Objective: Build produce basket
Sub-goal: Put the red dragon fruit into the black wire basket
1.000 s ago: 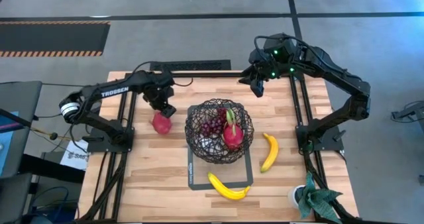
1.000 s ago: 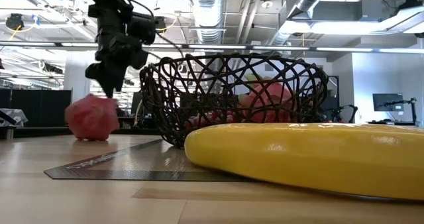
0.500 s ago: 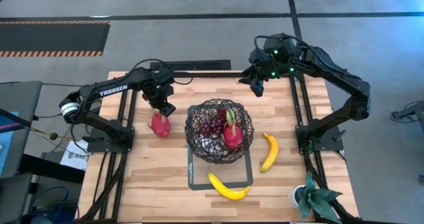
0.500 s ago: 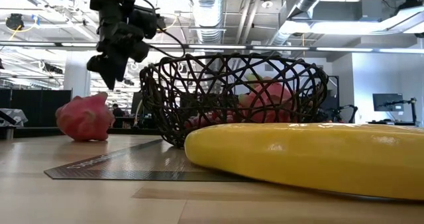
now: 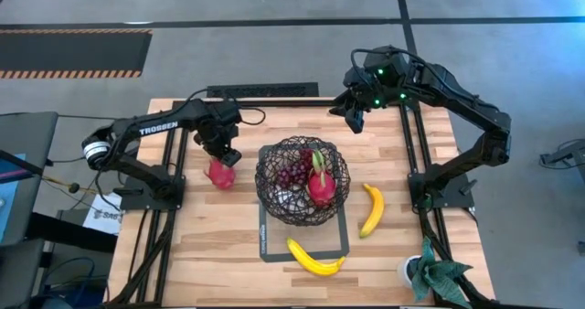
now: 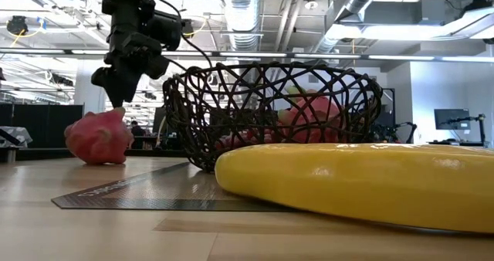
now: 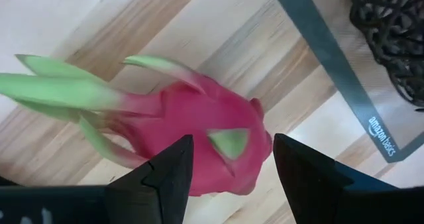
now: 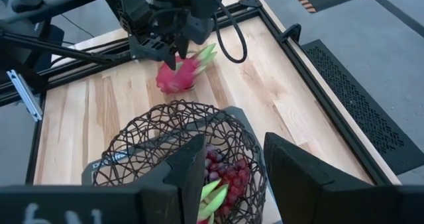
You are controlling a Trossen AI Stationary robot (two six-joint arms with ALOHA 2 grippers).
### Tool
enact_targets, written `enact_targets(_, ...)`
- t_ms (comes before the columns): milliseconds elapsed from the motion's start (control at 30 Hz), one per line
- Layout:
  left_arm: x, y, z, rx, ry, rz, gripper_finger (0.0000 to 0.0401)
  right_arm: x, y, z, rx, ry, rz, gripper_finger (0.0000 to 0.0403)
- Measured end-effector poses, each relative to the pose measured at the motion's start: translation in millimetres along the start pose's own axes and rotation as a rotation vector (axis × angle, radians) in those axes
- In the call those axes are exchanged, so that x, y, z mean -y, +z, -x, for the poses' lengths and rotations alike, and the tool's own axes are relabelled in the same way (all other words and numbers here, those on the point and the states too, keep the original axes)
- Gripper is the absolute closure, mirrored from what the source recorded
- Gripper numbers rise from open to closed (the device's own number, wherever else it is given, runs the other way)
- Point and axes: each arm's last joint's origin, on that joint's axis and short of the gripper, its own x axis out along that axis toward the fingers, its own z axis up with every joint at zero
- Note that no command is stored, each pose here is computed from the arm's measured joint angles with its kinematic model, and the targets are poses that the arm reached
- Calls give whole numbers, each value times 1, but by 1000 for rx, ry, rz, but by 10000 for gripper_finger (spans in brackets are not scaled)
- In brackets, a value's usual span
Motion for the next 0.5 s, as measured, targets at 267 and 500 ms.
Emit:
enact_targets(267, 5, -5, -2, -36, 7, 0, 207, 0, 0, 0, 0, 0, 0, 229)
enact_targets(500, 6, -5, -2, -27, 35, -10, 207, 0, 0, 0, 0, 0, -1, 228)
